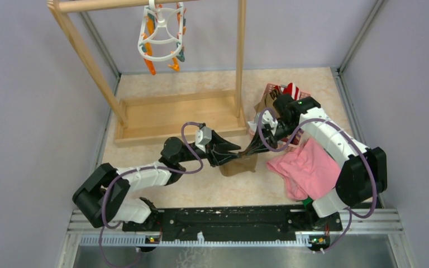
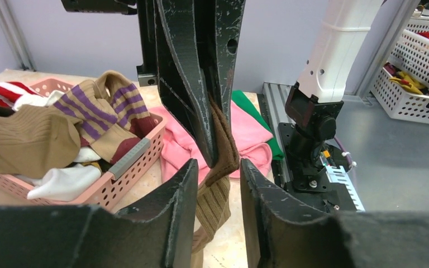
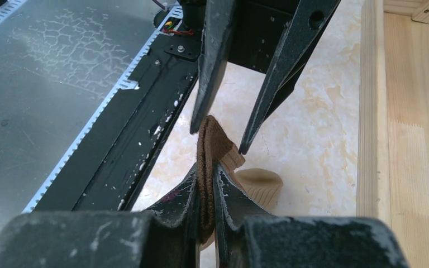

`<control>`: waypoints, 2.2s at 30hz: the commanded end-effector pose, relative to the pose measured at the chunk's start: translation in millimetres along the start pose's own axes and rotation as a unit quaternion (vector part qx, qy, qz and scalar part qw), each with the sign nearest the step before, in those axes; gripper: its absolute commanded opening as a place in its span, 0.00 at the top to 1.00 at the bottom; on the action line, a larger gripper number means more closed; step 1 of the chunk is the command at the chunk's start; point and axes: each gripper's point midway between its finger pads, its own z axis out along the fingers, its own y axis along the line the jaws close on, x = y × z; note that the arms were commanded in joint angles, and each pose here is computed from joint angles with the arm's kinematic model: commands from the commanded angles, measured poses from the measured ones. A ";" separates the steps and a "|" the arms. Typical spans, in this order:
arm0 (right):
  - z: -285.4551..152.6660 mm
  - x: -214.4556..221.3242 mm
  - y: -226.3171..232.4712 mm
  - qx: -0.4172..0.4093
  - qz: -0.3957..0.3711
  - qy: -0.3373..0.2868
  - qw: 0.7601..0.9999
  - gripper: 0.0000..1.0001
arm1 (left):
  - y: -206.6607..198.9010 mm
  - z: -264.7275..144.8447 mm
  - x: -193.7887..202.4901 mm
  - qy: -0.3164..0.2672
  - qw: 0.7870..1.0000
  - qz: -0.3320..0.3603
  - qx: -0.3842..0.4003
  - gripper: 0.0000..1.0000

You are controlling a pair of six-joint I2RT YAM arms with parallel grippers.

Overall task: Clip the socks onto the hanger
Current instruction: Pick up the sock from the bin.

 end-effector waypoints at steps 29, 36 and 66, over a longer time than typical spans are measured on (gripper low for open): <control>-4.7 -41.9 -44.6 0.046 0.070 -0.015 0.996 0.46 | 41.3 -28.9 -41.3 0.042 0.957 0.227 -0.177 1.00; 4.3 -53.9 -51.1 0.038 0.084 -0.006 0.996 0.59 | 43.4 -29.5 -60.1 0.015 0.954 0.224 -0.200 1.00; 6.7 -63.0 -75.1 0.010 -0.121 0.101 0.988 1.00 | 26.7 -66.5 -67.2 -0.060 0.951 0.176 -0.247 0.27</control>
